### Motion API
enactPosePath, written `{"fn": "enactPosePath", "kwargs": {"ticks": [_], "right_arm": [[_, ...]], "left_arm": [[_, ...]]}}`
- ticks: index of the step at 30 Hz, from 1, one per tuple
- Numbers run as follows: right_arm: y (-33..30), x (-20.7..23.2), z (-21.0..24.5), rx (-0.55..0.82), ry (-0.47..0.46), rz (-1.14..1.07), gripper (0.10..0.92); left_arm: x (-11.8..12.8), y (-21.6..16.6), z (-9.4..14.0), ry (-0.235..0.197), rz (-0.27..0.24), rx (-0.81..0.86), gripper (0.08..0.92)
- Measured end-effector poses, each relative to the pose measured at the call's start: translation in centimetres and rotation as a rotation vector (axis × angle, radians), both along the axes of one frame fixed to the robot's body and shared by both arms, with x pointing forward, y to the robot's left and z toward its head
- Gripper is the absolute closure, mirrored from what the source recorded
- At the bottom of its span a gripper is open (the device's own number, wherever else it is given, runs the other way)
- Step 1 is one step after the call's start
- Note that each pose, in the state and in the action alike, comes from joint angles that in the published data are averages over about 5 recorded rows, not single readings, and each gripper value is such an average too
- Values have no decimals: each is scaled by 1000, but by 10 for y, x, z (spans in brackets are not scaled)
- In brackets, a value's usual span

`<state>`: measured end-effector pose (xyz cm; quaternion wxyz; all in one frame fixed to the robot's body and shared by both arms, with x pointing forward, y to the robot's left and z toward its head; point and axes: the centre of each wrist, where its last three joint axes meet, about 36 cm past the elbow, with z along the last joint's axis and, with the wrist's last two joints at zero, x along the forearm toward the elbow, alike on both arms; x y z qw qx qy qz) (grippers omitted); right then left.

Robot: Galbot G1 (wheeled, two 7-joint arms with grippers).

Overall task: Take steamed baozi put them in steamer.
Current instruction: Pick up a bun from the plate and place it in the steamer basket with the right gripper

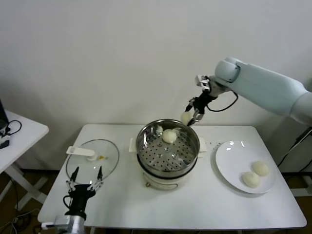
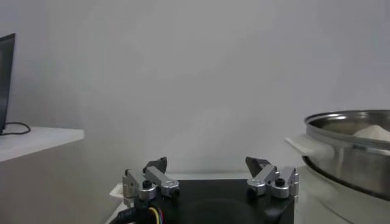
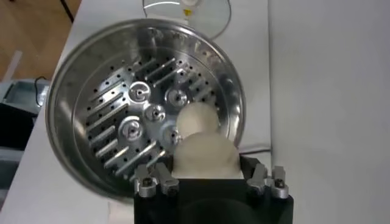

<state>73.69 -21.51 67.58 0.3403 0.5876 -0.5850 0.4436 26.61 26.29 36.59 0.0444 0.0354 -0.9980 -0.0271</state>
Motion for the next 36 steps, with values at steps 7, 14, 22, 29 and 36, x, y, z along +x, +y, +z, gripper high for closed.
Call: {"fn": "enactPosePath", "kwargs": {"ticks": [7,14,22,29,36], "right_arm": [[55,-6,-25,-6,37,78,317],[99,-15,-54,-20,66,148,318],[127,-21,-79,-37,84,189,314],[139,-26,-93,-44,91,207,311],[142,-27,-98,-52,90,213,310]], "left_arm": [[-1,-4,2,-3,-6,2,177],[-3,-3,2,1,-4,6,177],[-5,-3,1,5,-2,9,177],[-6,-2,-1,7,1,7,177],[-7,-2,-3,10,2,5,177]]}}
